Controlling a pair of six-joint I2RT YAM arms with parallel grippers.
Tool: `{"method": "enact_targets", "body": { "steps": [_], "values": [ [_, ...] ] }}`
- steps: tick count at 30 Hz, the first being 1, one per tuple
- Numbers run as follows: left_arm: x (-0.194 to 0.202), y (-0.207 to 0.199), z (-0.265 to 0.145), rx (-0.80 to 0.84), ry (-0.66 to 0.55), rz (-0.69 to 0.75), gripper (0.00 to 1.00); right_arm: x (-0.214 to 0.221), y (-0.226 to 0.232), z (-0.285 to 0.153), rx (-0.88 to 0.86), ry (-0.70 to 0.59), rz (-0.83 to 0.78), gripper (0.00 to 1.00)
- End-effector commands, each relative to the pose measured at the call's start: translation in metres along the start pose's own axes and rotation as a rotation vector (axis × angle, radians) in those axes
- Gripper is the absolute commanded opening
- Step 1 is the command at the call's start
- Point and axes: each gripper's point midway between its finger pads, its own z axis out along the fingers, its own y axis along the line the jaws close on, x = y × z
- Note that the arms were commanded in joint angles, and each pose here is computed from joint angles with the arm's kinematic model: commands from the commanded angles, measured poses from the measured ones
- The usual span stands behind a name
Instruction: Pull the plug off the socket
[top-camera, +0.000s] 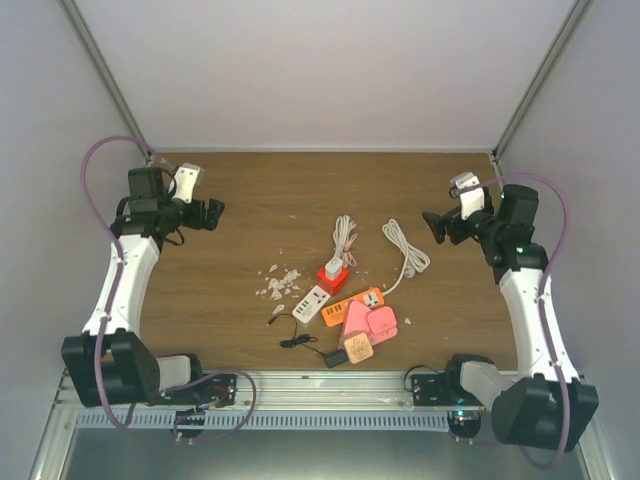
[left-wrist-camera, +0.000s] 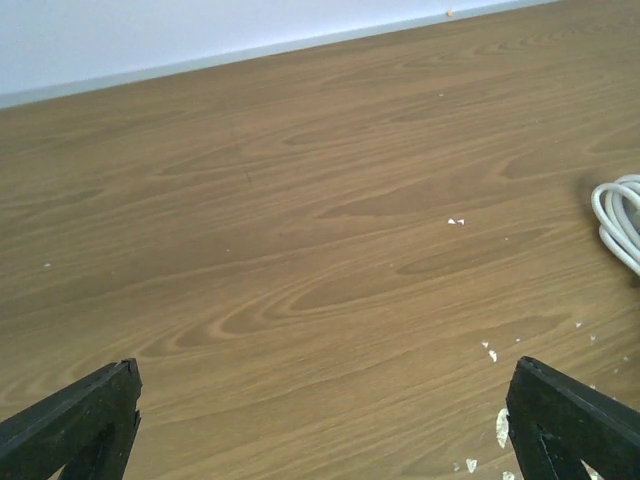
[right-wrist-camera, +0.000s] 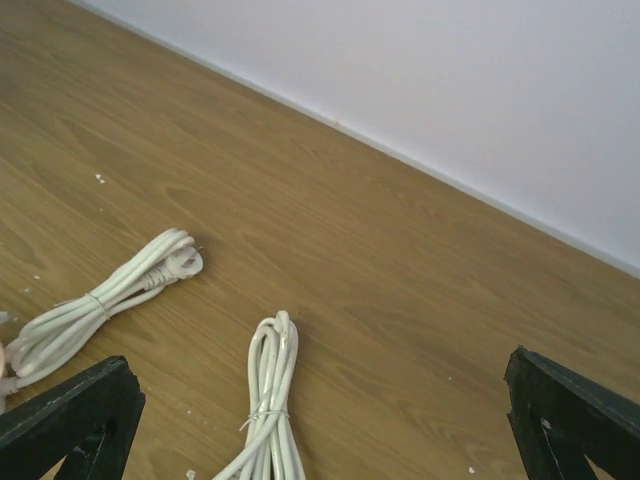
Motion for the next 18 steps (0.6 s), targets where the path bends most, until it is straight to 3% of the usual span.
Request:
{"method": "enact_targets", "body": {
  "steps": [1, 9, 18],
  "values": [
    [-0.012, -0.009, 0.008, 0.054, 0.015, -0.023, 0.99, -0.001, -0.012, 0.012, 0.037, 0.044, 0.002, 1.0],
    [0.009, -0.075, 0.025, 0.279, 0.123, 0.141, 0.99, 0.012, -0.009, 0.022, 0.03, 0.098, 0.013, 1.0],
    [0.063, -0.166, 0.025, 0.509, 0.219, 0.318, 0.99, 0.013, -0.003, 0.009, 0.052, 0.085, -0.015, 1.0]
  ]
}}
